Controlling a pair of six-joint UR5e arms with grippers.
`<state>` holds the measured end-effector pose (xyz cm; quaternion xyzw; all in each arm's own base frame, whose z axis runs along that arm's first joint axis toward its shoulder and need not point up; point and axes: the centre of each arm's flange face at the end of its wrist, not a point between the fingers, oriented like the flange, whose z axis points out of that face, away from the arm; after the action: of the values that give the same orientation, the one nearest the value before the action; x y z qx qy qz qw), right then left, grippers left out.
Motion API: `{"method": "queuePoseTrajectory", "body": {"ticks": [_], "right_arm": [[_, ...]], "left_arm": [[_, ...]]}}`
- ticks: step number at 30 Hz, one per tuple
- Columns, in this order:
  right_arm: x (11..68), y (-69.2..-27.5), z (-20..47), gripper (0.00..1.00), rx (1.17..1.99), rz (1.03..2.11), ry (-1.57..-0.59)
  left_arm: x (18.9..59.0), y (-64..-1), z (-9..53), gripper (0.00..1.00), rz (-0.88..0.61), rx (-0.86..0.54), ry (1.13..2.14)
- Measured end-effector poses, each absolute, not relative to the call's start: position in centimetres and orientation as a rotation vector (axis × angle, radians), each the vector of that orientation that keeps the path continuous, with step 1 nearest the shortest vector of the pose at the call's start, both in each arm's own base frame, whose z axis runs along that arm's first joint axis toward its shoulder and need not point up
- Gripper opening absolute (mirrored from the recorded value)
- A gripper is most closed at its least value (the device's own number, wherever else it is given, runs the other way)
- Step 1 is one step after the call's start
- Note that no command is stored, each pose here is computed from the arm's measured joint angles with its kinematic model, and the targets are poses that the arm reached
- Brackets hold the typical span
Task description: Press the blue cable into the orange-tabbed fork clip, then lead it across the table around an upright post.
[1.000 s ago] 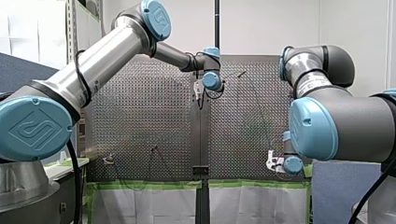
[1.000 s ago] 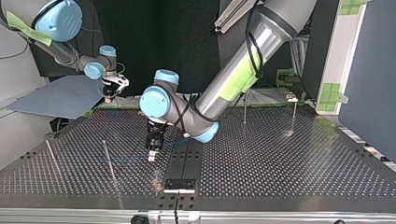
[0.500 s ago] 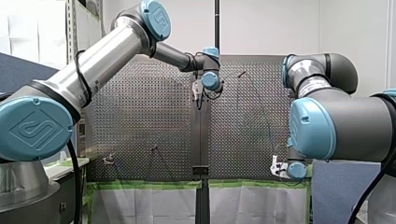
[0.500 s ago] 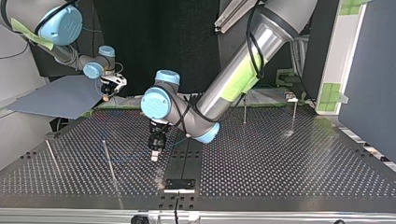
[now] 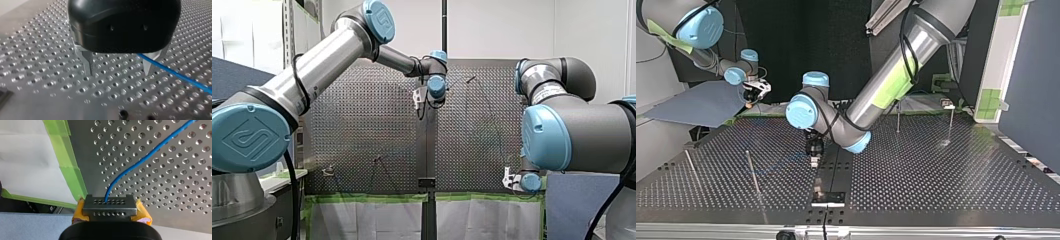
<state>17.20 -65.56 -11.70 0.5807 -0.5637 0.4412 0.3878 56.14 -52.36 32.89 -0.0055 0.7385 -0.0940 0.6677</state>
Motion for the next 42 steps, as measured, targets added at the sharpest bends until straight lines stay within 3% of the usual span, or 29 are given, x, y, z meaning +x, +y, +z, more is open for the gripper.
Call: {"method": "queuePoseTrajectory", "body": {"ticks": [30,42], "right_arm": [[16.5,-66.2,-12.8,0.00,1.453,1.135,-1.427],[16.3,-66.2,-13.0,0.00,1.463,1.133,-1.431]], "left_arm": [[56.8,-51.5,32.8,1.00,-0.300,-0.108,1.680],[56.8,-50.9,32.4,1.00,-0.375,-0.130,1.752]]}}
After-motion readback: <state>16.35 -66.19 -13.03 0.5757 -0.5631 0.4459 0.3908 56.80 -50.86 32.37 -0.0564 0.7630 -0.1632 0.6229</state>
